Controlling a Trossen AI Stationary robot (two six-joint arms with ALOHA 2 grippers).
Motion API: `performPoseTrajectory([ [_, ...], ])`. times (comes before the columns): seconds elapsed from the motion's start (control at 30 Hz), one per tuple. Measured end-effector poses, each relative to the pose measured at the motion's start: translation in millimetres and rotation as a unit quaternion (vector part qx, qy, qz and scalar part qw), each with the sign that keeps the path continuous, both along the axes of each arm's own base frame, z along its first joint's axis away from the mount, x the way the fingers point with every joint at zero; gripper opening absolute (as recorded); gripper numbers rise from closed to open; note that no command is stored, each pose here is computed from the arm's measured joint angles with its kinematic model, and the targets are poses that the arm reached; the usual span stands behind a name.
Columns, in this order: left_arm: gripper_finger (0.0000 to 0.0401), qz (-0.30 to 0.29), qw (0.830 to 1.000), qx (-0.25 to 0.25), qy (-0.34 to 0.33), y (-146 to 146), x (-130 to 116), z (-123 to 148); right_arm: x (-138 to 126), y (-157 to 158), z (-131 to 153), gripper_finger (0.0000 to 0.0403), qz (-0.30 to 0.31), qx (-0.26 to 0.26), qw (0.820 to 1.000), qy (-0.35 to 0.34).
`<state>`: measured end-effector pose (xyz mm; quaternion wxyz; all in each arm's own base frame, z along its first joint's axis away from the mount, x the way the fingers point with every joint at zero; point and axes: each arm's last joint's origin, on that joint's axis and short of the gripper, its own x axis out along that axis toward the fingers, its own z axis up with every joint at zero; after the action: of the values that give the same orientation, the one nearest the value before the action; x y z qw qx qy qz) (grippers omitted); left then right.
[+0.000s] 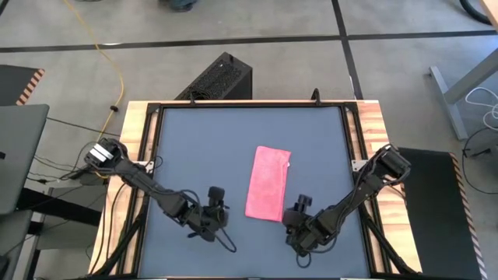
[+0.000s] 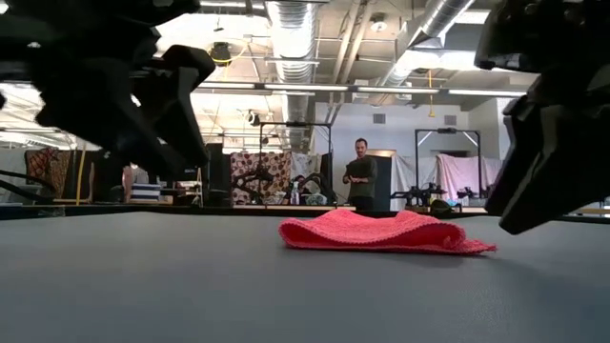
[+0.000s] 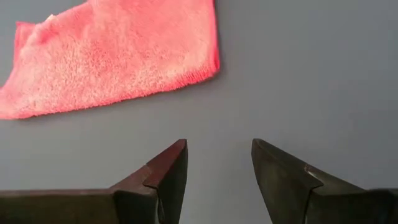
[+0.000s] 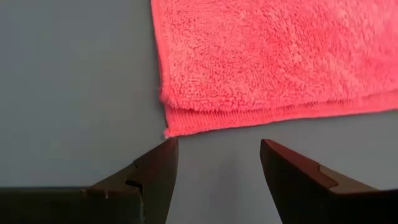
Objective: Roll towel
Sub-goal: Roll the pink microfiber towel
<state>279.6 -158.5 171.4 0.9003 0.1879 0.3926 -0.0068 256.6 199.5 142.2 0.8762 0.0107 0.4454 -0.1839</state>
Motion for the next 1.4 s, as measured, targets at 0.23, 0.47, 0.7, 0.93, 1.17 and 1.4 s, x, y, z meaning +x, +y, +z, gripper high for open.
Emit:
performPoseTrajectory([
  [0.23, 0.0164, 0.046, 0.972, -0.231, 0.004, 9.5, 17.3, 5.3, 1.6, -0.7, 2.3, 0.0255, -0.118, 0.126, 0.985, -0.018],
  [0.47, 0.0128, 0.070, 0.953, -0.293, 0.021, 16.3, 18.1, 0.1, -0.5, -2.0, 6.5, 0.0255, -0.185, 0.156, 0.969, -0.054],
  [0.7, 0.0091, 0.129, 0.900, -0.415, -0.024, 30.3, 16.1, -15.6, -3.9, -2.6, 1.1, 0.0255, -0.242, 0.198, 0.946, -0.083],
  [0.93, 0.0083, 0.105, 0.775, -0.601, -0.165, 34.8, 8.6, -6.1, -17.5, 1.7, -3.1, 0.0255, -0.281, 0.283, 0.905, -0.146],
  [1.17, 0.0090, 0.154, 0.740, -0.638, -0.149, 39.3, 0.0, -16.3, -20.5, -0.4, 6.4, 0.0255, -0.285, 0.313, 0.879, -0.218],
  [1.4, 0.0092, 0.164, 0.744, -0.633, -0.140, 45.0, 1.5, -19.3, -3.3, -4.3, 6.5, 0.0255, -0.313, 0.341, 0.839, -0.285],
])
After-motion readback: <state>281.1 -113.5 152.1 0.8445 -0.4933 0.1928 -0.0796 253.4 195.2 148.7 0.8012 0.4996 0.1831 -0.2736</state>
